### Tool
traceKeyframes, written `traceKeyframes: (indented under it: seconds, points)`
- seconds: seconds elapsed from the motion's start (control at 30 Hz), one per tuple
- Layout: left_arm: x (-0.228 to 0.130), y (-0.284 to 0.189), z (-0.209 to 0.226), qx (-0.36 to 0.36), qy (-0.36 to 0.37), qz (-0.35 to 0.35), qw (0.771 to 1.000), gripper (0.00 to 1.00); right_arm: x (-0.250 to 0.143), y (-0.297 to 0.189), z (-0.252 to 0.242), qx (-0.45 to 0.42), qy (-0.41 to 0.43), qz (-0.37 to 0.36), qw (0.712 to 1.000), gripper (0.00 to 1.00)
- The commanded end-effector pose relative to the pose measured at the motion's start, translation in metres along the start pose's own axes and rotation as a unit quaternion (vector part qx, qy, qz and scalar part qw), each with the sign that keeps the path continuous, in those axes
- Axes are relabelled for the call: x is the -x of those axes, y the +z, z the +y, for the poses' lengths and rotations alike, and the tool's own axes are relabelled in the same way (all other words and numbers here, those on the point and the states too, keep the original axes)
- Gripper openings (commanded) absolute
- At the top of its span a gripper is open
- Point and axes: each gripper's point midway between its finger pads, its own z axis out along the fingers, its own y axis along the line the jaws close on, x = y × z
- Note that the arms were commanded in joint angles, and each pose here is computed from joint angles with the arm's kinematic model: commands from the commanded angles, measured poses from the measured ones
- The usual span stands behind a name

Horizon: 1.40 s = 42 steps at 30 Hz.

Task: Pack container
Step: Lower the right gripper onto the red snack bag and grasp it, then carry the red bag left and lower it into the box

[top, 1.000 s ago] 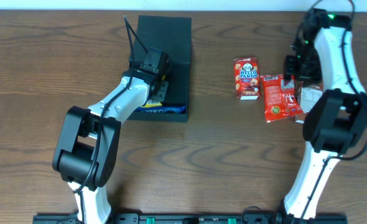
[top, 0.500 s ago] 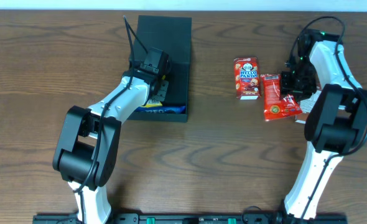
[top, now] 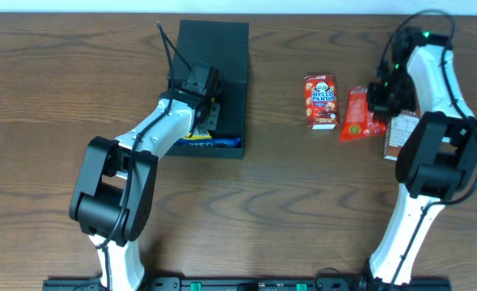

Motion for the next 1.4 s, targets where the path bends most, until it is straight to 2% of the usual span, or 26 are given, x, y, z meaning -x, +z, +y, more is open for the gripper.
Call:
traceKeyframes:
  seconds: [0.0,0.2,0.27,0.37,0.5,0.67,0.83,0.97,1.17,1.37]
  points:
    - [0.037,-0.021,0.013,0.032,-0.017,-0.050,0.998,0.06,0.021,-0.050,0.013,0.025,-0.013,-0.071,0.997,0.02]
    - [0.117,-0.117,0.020,0.026,-0.041,-0.186,0.981,0.06,0.028,-0.129,0.057,0.050,-0.064,-0.169,0.982,0.01]
    - [0.127,-0.143,0.040,0.057,-0.059,-0.216,0.973,0.06,0.022,-0.145,0.085,0.080,-0.098,-0.187,0.974,0.02]
    - [0.124,-0.157,0.073,0.084,-0.084,-0.217,0.969,0.06,0.011,-0.160,0.130,0.143,-0.145,-0.198,0.959,0.02]
    - [0.093,-0.142,0.132,0.097,-0.182,-0.159,0.965,0.06,-0.005,-0.167,0.188,0.220,-0.198,-0.192,0.936,0.02]
    - [0.051,-0.113,0.164,0.008,-0.248,-0.089,0.964,0.06,-0.026,-0.166,0.249,0.232,-0.262,-0.193,0.917,0.01]
    - [0.010,-0.079,0.155,-0.079,-0.283,-0.044,0.955,0.06,-0.036,-0.145,0.300,0.245,-0.272,-0.174,0.914,0.02]
    - [-0.008,-0.056,0.142,-0.093,-0.308,-0.038,0.946,0.06,-0.039,-0.121,0.329,0.254,-0.267,-0.151,0.917,0.02]
    - [-0.006,-0.034,0.121,-0.150,-0.331,-0.059,0.930,0.06,-0.056,-0.083,0.358,0.267,-0.280,-0.096,0.917,0.01]
    - [-0.009,-0.005,0.095,-0.185,-0.339,-0.032,0.922,0.06,-0.074,-0.058,0.372,0.269,-0.289,-0.050,0.917,0.02]
